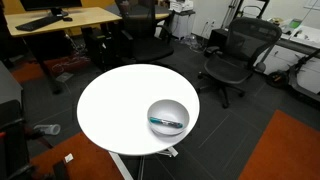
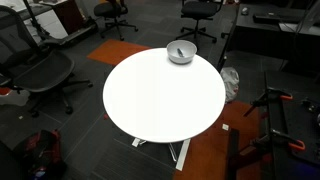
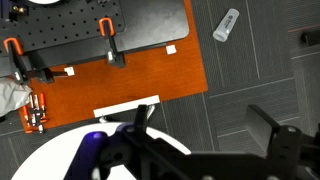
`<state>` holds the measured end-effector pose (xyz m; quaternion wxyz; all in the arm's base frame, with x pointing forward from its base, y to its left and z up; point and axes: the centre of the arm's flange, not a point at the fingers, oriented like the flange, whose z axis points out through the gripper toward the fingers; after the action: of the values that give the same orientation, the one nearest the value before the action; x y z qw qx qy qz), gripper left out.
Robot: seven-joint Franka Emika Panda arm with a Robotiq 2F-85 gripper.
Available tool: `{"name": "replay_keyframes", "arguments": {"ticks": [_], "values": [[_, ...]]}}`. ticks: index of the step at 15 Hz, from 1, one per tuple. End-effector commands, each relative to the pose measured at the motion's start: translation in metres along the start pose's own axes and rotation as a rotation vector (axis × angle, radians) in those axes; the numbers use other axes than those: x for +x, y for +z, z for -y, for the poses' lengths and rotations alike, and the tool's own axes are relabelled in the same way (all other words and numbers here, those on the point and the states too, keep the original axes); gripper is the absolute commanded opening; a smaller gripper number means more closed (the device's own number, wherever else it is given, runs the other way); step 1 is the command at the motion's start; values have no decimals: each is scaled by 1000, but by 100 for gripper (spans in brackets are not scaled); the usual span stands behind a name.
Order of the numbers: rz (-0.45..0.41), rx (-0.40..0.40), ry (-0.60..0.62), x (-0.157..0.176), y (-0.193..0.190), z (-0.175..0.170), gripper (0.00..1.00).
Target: Place the marker on the table
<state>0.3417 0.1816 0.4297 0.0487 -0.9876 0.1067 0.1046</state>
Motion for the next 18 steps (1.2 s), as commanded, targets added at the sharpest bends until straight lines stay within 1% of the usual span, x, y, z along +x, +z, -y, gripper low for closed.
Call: {"name": "replay_keyframes", "arguments": {"ticks": [1,6,8,12,18], "values": [[0,0,0,0,0,0,100],[0,0,0,0,0,0,100],[-37,-2,38,5,-6,-7,100],[-95,2,110,26,-21,-33,100],[-194,1,274,59,-55,-94,100]]}}
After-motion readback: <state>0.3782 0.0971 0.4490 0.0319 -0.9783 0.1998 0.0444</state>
